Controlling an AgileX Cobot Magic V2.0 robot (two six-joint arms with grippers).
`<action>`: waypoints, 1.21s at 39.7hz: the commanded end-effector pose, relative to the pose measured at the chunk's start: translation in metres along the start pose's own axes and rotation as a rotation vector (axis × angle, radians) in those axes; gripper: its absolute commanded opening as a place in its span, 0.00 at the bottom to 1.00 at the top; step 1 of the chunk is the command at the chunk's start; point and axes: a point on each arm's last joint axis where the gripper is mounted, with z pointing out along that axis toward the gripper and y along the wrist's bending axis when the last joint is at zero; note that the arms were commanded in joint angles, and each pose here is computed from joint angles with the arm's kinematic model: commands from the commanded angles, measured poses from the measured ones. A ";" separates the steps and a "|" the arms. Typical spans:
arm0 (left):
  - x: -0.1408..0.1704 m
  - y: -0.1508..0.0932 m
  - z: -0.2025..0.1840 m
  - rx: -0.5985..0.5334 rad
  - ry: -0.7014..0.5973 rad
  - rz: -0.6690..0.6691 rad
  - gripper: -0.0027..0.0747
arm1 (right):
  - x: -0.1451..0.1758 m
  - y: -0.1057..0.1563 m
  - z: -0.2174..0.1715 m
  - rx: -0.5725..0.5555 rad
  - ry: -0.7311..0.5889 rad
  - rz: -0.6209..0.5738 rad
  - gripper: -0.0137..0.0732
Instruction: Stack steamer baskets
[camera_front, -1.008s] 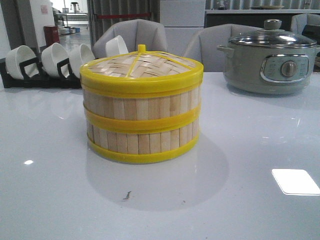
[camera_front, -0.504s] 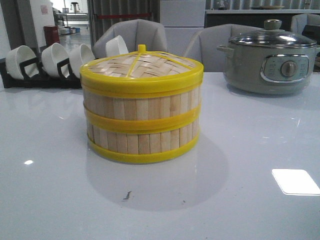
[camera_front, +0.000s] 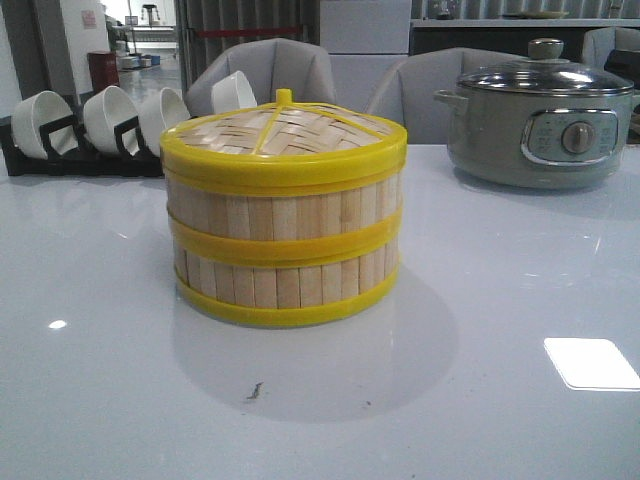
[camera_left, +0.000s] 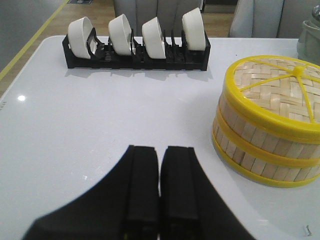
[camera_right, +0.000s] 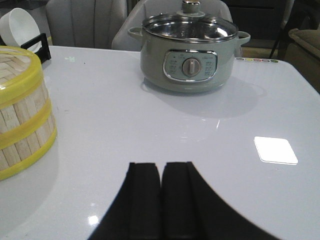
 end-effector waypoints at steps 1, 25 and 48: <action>-0.016 -0.002 -0.003 0.018 -0.111 -0.004 0.14 | -0.017 0.001 -0.002 -0.003 -0.107 -0.015 0.22; -0.016 -0.002 -0.003 0.018 -0.111 -0.004 0.14 | -0.017 0.001 -0.002 -0.003 -0.108 -0.015 0.22; -0.018 0.000 -0.004 -0.003 -0.255 0.034 0.14 | -0.017 0.001 -0.002 -0.003 -0.108 -0.015 0.22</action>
